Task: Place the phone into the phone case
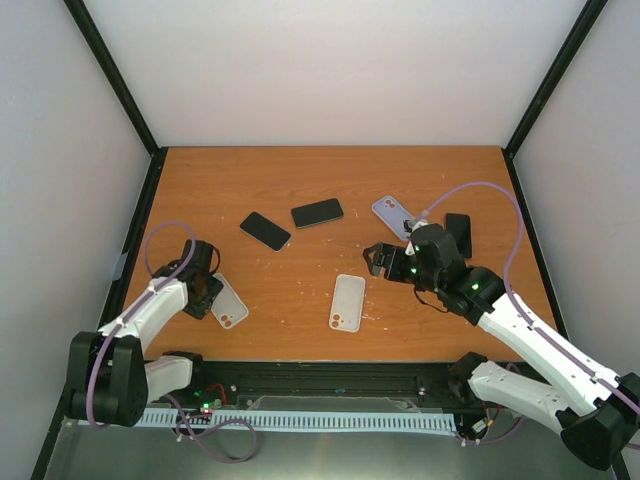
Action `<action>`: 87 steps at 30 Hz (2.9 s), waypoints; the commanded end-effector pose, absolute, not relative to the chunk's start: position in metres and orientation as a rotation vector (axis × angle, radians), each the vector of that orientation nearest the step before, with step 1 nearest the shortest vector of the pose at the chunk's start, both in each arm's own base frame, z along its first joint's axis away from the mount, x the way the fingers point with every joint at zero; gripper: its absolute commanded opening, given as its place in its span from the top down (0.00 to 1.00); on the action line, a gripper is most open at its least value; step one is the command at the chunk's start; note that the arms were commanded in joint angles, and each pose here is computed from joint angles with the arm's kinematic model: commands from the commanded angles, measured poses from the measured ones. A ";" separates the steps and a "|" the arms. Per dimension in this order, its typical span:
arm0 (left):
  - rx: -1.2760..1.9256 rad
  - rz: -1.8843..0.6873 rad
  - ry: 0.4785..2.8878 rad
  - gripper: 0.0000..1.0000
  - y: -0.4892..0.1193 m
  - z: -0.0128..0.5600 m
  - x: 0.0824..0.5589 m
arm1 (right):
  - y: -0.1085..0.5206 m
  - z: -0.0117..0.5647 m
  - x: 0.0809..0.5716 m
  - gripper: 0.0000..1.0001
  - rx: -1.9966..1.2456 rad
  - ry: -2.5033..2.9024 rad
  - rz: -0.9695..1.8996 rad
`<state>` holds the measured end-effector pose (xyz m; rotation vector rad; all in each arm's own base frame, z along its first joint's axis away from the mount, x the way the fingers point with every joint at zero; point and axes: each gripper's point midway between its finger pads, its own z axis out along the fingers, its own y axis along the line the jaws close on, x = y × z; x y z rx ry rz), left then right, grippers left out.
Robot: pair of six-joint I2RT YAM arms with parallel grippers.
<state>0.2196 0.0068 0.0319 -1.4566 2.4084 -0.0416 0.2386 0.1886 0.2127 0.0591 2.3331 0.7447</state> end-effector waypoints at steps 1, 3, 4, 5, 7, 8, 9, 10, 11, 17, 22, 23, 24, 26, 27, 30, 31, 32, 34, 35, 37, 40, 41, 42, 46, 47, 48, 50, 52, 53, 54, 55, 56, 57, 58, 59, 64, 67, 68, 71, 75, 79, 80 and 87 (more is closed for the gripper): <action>-1.491 -0.024 2.400 0.48 0.010 0.027 0.210 | 0.193 0.218 0.237 0.06 0.028 2.308 0.772; -1.486 -0.048 2.406 0.52 0.007 0.026 0.210 | 0.193 0.216 0.237 0.08 0.030 2.314 0.771; -1.477 -0.066 2.406 0.55 0.005 0.027 0.211 | 0.193 0.214 0.237 0.10 0.035 2.321 0.770; -1.460 -0.092 2.408 0.59 0.003 0.028 0.214 | 0.194 0.211 0.237 0.12 0.043 2.332 0.773; -1.395 -0.189 2.413 0.67 -0.007 0.032 0.225 | 0.200 0.201 0.234 0.14 0.044 2.366 0.807; -1.366 -0.236 2.422 0.72 -0.012 0.033 0.229 | 0.205 0.195 0.232 0.16 0.038 2.384 0.832; -1.342 -0.277 2.429 0.78 -0.017 0.034 0.233 | 0.211 0.190 0.232 0.18 0.027 2.395 0.860; -1.323 -0.317 2.436 0.86 -0.022 0.035 0.236 | 0.216 0.185 0.230 0.19 0.020 2.407 0.877; -1.298 -0.357 2.442 0.92 -0.027 0.037 0.239 | 0.220 0.180 0.230 0.21 0.015 2.421 0.884; -1.102 -0.487 2.490 1.00 -0.059 0.060 0.259 | 0.254 0.156 0.229 0.33 -0.079 2.472 0.874; -0.947 -0.684 2.498 1.00 -0.094 0.076 0.269 | 0.305 0.133 0.231 0.41 -0.243 2.524 0.847; -0.911 -0.684 2.497 0.98 -0.094 0.077 0.270 | 0.313 0.129 0.231 0.42 -0.267 2.538 0.831; -0.928 -0.634 2.495 0.90 -0.088 0.075 0.270 | 0.320 0.127 0.231 0.43 -0.292 2.547 0.821; -1.045 -0.451 2.470 0.70 -0.063 0.064 0.264 | 0.333 0.124 0.230 0.43 -0.333 2.552 0.817; -1.089 -0.371 2.456 0.63 -0.051 0.060 0.260 | 0.338 0.123 0.228 0.43 -0.346 2.551 0.823; -1.137 -0.230 2.420 0.51 -0.028 0.061 0.256 | 0.346 0.119 0.223 0.43 -0.377 2.547 0.850; -1.155 -0.197 2.409 0.51 -0.022 0.061 0.254 | 0.347 0.117 0.221 0.43 -0.382 2.548 0.853; -1.186 -0.168 2.394 0.51 -0.015 0.061 0.251 | 0.346 0.115 0.221 0.43 -0.381 2.551 0.853; -1.259 -0.118 2.364 0.51 -0.002 0.057 0.244 | 0.344 0.111 0.220 0.42 -0.372 2.555 0.842; -1.267 -0.114 2.359 0.51 0.002 0.054 0.243 | 0.343 0.110 0.221 0.42 -0.368 2.556 0.837; -1.275 -0.113 2.360 0.51 0.006 0.047 0.241 | 0.343 0.110 0.221 0.42 -0.368 2.554 0.834; -1.261 -0.152 2.381 0.53 0.001 0.038 0.243 | 0.342 0.110 0.221 0.42 -0.375 2.551 0.824; -1.250 -0.183 2.388 0.54 -0.003 0.036 0.245 | 0.341 0.111 0.222 0.42 -0.379 2.550 0.814; -1.229 -0.218 2.395 0.55 -0.007 0.034 0.248 | 0.340 0.111 0.223 0.42 -0.380 2.550 0.801; -1.163 -0.329 2.426 0.58 -0.022 0.028 0.254 | 0.335 0.110 0.227 0.42 -0.377 2.541 0.753; -1.160 -0.346 2.434 0.60 -0.025 0.026 0.254 | 0.334 0.109 0.228 0.42 -0.374 2.541 0.745; -1.153 -0.360 2.442 0.62 -0.027 0.024 0.254 | 0.334 0.108 0.228 0.42 -0.375 2.545 0.738; -1.140 -0.408 2.458 0.71 -0.034 0.021 0.254 | 0.335 0.104 0.228 0.42 -0.375 2.555 0.729; -1.124 -0.473 2.473 0.80 -0.043 0.019 0.253 | 0.335 0.100 0.229 0.42 -0.373 2.570 0.715; -1.117 -0.510 2.478 0.86 -0.048 0.018 0.252 | 0.335 0.099 0.229 0.42 -0.371 2.573 0.708; -1.106 -0.553 2.485 0.90 -0.054 0.018 0.252 | 0.335 0.096 0.231 0.42 -0.364 2.578 0.693; -1.093 -0.589 2.491 0.93 -0.060 0.019 0.252 | 0.336 0.095 0.232 0.42 -0.361 2.581 0.684; -1.083 -0.620 2.499 0.95 -0.066 0.020 0.252 | 0.337 0.093 0.233 0.42 -0.361 2.589 0.674; -1.075 -0.637 2.505 0.97 -0.070 0.022 0.252 | 0.339 0.091 0.234 0.43 -0.365 2.594 0.667; -1.057 -0.661 2.509 0.99 -0.076 0.025 0.255 | 0.341 0.090 0.234 0.43 -0.370 2.597 0.657; -1.033 -0.678 2.518 0.99 -0.084 0.028 0.256 | 0.344 0.087 0.235 0.43 -0.377 2.605 0.641; -0.919 -0.797 2.539 1.00 -0.116 0.046 0.268 | 0.356 0.080 0.240 0.46 -0.397 2.609 0.598; -0.888 -0.807 2.571 0.97 -0.124 0.045 0.269 | 0.360 0.080 0.243 0.48 -0.414 2.608 0.568; -0.879 -0.807 2.577 0.94 -0.126 0.045 0.269 | 0.361 0.081 0.243 0.49 -0.424 2.601 0.561; -0.845 -0.851 2.602 0.87 -0.134 0.040 0.267 | 0.365 0.080 0.242 0.49 -0.440 2.582 0.571; -0.794 -0.858 2.635 0.85 -0.137 0.032 0.264 | 0.376 0.069 0.240 0.50 -0.473 2.586 0.599; -0.824 -0.838 2.609 0.85 -0.131 0.033 0.266 | 0.382 0.060 0.244 0.56 -0.515 2.584 0.556; -0.831 -0.858 2.599 0.84 -0.131 0.035 0.266 | 0.383 0.058 0.247 0.56 -0.524 2.581 0.536; -0.875 -0.942 2.512 0.79 -0.115 0.040 0.275 | 0.392 0.038 0.255 0.58 -0.602 2.627 0.421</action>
